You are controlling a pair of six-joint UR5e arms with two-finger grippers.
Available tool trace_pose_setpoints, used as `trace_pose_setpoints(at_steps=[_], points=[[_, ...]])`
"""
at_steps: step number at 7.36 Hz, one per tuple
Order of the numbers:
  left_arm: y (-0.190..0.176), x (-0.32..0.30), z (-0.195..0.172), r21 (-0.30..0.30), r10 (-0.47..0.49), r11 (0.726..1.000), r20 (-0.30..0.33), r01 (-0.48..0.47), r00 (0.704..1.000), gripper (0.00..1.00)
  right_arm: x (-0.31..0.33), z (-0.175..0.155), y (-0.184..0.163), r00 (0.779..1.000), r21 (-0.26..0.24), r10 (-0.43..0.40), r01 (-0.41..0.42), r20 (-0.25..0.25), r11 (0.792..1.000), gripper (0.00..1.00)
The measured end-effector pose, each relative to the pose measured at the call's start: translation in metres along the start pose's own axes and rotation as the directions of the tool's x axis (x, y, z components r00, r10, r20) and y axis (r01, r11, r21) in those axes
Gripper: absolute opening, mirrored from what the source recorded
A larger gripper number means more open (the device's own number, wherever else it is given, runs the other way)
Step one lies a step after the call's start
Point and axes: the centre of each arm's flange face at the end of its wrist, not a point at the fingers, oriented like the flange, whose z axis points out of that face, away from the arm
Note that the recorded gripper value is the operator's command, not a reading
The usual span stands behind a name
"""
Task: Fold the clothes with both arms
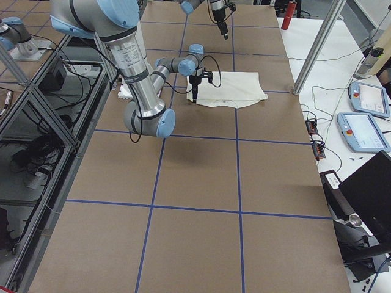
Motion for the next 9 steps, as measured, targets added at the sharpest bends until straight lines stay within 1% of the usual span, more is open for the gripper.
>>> trace_pose_setpoints(at_steps=[2, 6, 9], points=[[0.0008, 0.0001, 0.0007, -0.002, 0.000, 1.000, 0.001, 0.000, 1.000, 1.00, -0.0005, 0.0002, -0.0001, 1.000, -0.002, 0.001, -0.001, -0.003, 1.000, 1.00], [0.0011, -0.0003, 0.0012, -0.003, 0.000, 1.000, 0.001, 0.000, 1.000, 1.00, -0.0071, -0.0043, 0.0026, 1.000, -0.023, -0.004, 0.004, 0.021, 1.000, 1.00], [0.0011, 0.0002, 0.0009, -0.003, 0.000, 1.000, 0.001, 0.000, 1.000, 1.00, -0.0048, -0.0004, 0.0036, 1.000, -0.031, -0.002, 0.003, 0.014, 1.000, 1.00]])
